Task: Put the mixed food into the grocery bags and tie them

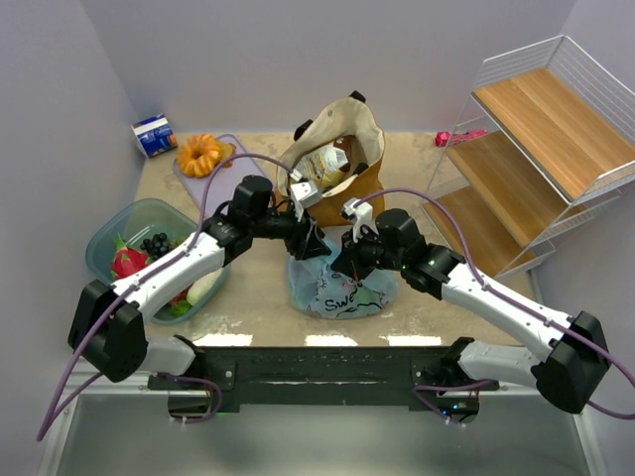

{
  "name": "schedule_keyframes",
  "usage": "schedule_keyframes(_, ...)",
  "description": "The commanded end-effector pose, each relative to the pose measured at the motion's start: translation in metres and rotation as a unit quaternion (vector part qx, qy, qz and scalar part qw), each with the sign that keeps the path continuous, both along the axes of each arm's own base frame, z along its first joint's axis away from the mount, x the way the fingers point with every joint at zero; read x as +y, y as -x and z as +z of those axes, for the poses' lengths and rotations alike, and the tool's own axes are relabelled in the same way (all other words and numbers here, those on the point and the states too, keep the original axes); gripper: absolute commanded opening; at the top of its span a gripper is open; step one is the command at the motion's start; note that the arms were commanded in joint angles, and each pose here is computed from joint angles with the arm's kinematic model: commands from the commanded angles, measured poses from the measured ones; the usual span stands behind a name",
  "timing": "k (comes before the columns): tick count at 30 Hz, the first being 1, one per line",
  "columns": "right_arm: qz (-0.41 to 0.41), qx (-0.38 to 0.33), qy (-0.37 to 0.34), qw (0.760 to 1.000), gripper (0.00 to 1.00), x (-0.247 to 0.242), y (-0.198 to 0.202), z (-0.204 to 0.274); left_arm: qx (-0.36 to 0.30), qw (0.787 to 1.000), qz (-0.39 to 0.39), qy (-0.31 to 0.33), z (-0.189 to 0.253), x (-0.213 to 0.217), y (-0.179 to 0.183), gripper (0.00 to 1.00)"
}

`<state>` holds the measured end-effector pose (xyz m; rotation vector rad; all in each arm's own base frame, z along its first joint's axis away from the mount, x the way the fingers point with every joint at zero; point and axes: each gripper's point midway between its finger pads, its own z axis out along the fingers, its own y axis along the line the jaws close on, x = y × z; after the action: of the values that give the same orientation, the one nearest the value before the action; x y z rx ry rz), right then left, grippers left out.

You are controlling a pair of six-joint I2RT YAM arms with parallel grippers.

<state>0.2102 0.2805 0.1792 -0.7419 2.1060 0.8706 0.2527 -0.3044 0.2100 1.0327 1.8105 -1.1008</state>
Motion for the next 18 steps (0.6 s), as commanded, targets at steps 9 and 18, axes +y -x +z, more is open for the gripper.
schedule_keyframes(9,0.019,-0.024,-0.012,0.999,0.0,0.007,0.0,0.01,-0.047,0.997,0.054,-0.004,0.023,0.005,-0.022,0.89)
schedule_keyframes(18,0.021,-0.022,-0.008,1.0,0.0,0.006,0.001,0.008,0.003,1.0,0.001,0.03,0.018,-0.003,-0.006,0.98)
